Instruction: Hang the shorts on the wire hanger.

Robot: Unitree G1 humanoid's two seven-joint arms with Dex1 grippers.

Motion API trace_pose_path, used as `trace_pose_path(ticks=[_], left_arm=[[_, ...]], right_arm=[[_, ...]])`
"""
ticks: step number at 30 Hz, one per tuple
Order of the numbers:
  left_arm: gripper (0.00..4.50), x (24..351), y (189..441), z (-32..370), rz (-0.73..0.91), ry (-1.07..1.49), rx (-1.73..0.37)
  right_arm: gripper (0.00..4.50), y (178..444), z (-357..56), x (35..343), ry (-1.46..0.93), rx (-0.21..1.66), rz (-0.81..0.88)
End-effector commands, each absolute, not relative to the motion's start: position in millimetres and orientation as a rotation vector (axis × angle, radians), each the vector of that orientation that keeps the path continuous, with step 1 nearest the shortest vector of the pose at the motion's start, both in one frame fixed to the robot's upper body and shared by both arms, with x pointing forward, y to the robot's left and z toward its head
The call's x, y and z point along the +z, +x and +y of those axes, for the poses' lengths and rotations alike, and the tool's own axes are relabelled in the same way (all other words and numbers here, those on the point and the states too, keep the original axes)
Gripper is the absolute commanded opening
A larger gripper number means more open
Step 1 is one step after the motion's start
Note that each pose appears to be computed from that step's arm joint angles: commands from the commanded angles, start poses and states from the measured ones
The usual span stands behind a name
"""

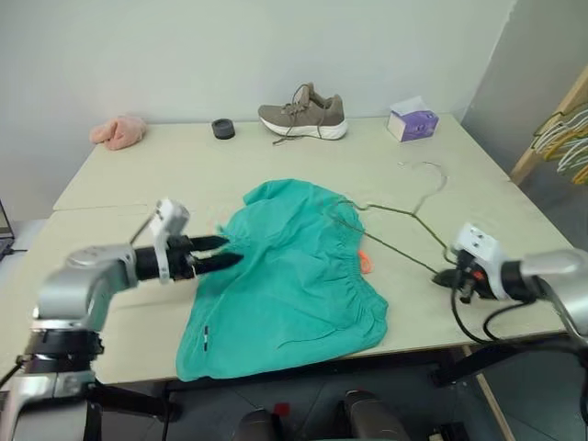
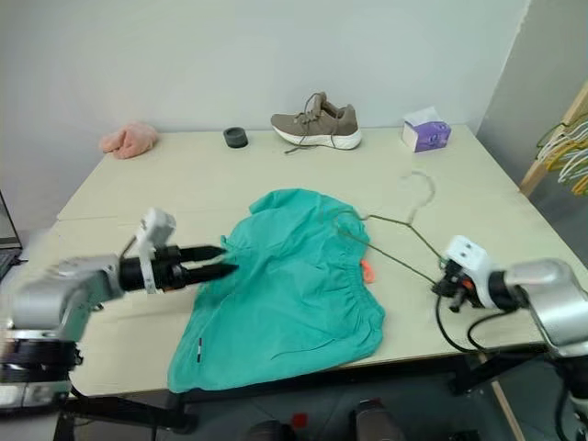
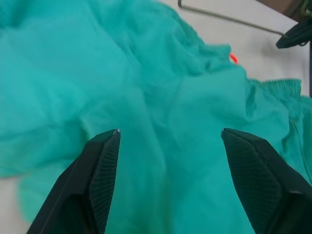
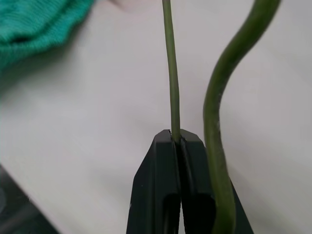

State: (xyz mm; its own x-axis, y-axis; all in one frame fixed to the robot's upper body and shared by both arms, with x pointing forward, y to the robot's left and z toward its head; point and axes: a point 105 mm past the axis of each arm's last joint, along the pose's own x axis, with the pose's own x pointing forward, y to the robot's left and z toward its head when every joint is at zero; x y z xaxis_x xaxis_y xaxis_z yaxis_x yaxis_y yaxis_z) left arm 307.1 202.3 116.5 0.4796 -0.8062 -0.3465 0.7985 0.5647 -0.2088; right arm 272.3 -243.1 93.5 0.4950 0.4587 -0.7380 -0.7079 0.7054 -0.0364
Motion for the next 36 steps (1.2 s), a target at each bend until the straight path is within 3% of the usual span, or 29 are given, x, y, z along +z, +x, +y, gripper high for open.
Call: trace_pose_path(ticks=[1, 5, 9, 14, 22, 36], left_arm=[[3.49, 137, 309, 196, 0.348, 0.031, -1.004], [3.49, 136, 313, 195, 0.334, 0.05, -0.994], [3.49, 138, 320, 196, 0.31, 0.074, -0.979], [3.49, 145, 326, 194, 0.241, 0.169, -0.988], [3.49, 161, 343, 207, 0.052, 0.276, -0.841], [3.49, 151, 343, 223, 0.055, 0.307, -0.762]], right_arm=[[0.0, 259, -252, 103, -0.307, 0.67, 0.765], [0.0, 232, -258, 86, -0.234, 0.648, 0.856], [0.0, 223, -253, 77, -0.21, 0.674, 0.902], [0.0, 225, -239, 71, -0.214, 0.738, 0.943], [0.0, 242, -222, 89, -0.187, 0.831, 0.918], [0.0, 240, -221, 87, -0.12, 0.876, 1.017]])
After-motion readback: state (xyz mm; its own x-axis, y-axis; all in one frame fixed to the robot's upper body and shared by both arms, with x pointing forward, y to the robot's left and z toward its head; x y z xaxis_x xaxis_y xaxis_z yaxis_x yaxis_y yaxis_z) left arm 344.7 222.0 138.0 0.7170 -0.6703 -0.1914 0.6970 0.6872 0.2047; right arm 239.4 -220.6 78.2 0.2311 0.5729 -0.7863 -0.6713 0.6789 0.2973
